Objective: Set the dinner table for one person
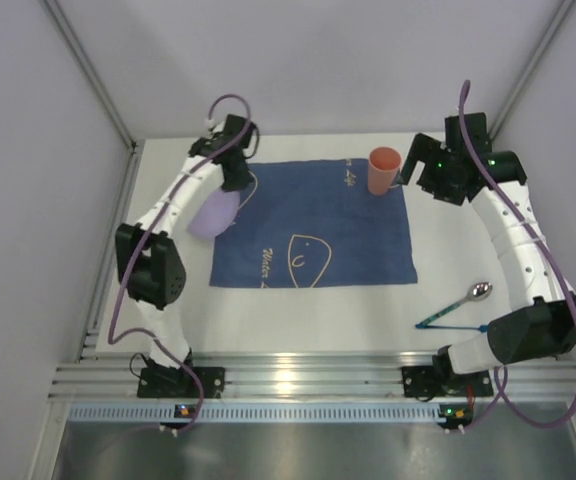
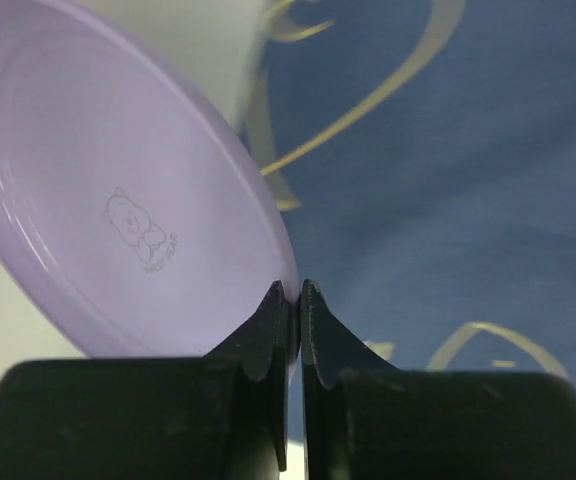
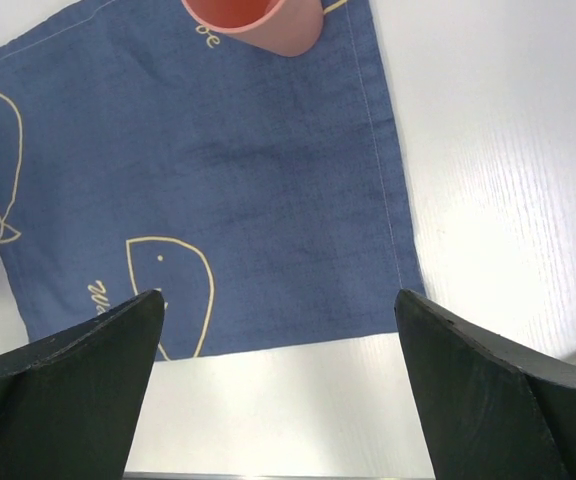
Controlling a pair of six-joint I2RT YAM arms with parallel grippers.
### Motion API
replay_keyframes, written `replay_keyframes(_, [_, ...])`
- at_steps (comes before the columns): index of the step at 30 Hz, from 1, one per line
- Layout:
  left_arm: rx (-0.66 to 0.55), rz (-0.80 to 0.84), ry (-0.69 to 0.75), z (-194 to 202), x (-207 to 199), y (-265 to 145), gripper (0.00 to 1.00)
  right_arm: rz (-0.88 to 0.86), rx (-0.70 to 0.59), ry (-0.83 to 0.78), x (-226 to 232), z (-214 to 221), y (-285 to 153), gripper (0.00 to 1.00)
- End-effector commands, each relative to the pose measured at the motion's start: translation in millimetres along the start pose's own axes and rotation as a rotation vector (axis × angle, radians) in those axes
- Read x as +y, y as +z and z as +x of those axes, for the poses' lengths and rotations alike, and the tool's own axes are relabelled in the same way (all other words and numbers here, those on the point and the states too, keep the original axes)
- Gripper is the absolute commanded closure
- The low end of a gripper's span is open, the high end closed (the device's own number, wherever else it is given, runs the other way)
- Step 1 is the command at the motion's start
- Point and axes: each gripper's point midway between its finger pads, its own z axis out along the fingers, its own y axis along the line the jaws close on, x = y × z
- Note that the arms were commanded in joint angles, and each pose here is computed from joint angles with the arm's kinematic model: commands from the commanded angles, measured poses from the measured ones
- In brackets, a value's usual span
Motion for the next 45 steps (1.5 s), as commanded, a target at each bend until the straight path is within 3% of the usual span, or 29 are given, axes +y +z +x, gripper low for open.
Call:
replay_keyframes(1, [0.006, 0.157, 0.256, 23, -124, -27, 1.0, 0.026, -0.053, -0.015, -11, -11, -19, 0.0])
replay_keyframes(2, [0.006, 0.176, 0.296, 28, -146, -29, 1.0, 0.041, -0.049, -0.018, -16, -10, -20, 0.0])
replay_keyframes(3, [-0.046, 0.236, 0.313, 12, -175, -55, 1.0, 0.044, -0.054, -0.015, -19, -9, -23, 0.0])
replay_keyframes(4, [-0.041, 0.293, 0.395, 29, -214, -58, 1.0, 0.055, -0.05, -0.008, -25, -6, -26, 0.0])
replay_keyframes(5, [-0.003, 0.275, 0.443, 53, -223, -39, 1.0, 0.062, -0.039, -0.01, -28, -3, -24, 0.0])
replay_keyframes(8, [0.048, 0.413, 0.512, 97, -269, -47, 1.0, 0.097, -0.034, 0.001, -44, 6, -33, 0.0])
replay_keyframes(13, [0.14, 0.5, 0.639, 166, -297, -46, 1.0, 0.16, -0.034, 0.01, -71, 20, -47, 0.0])
replay_keyframes(20, [0.131, 0.345, 0.684, 174, -273, -19, 1.0, 0.185, -0.028, 0.02, -82, 26, -60, 0.0])
replay_keyframes(24, [0.16, 0.344, 0.694, 183, -269, -18, 0.44, 0.229, -0.011, 0.021, -92, 33, -62, 0.0])
replay_keyframes(25, [0.153, 0.349, 0.689, 180, -269, -22, 0.21, 0.262, -0.003, 0.029, -98, 37, -60, 0.0])
replay_keyframes(27, [0.109, 0.375, 0.657, 164, -271, -40, 0.03, 0.319, 0.082, 0.053, -114, 62, -49, 0.0])
replay_keyframes(34, [-0.028, 0.482, 0.538, 105, -269, -108, 0.02, 0.313, 0.374, 0.355, -153, 168, -6, 0.0])
replay_keyframes(41, [-0.111, 0.489, 0.44, 75, -228, -139, 0.02, 0.389, 0.41, 0.423, -181, 199, 14, 0.01])
replay_keyframes(45, [-0.134, 0.493, 0.426, 73, -212, -142, 0.02, 0.446, 0.397, 0.417, -196, 201, 32, 0.16])
